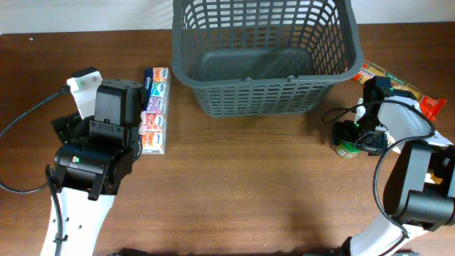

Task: Pack container
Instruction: 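Lift the green-lidded jar off the table with the right gripper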

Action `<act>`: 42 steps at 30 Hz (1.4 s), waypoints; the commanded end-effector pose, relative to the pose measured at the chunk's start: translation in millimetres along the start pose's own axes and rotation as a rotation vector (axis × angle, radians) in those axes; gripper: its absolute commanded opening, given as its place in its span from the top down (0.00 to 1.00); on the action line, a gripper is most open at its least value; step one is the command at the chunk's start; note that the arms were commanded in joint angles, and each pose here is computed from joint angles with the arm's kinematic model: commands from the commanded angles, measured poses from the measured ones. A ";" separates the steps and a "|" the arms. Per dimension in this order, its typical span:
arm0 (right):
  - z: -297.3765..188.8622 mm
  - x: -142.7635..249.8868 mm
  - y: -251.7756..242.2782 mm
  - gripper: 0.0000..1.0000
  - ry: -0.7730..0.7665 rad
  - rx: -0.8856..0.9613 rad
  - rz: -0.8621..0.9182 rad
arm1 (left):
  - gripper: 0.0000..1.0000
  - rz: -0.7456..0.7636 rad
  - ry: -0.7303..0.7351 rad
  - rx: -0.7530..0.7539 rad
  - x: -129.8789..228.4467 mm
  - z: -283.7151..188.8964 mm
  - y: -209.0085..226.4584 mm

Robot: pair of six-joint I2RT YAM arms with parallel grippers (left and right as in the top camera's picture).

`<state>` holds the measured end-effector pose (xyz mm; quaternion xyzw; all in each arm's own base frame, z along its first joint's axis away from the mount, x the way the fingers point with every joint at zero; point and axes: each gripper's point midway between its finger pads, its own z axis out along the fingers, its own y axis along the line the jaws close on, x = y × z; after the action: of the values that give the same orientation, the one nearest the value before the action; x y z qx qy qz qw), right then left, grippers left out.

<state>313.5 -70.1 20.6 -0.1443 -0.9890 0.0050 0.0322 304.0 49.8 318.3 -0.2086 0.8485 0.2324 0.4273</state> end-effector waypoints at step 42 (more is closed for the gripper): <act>-156.1 -60.7 -51.8 0.96 -0.222 0.068 0.191 | 0.00 -0.019 -0.006 -0.006 -3.9 -0.7 2.3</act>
<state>360.7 -110.2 139.9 -0.1999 -0.9788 0.0322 -0.0303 304.0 49.8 318.3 -0.2086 0.8485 0.2324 0.4273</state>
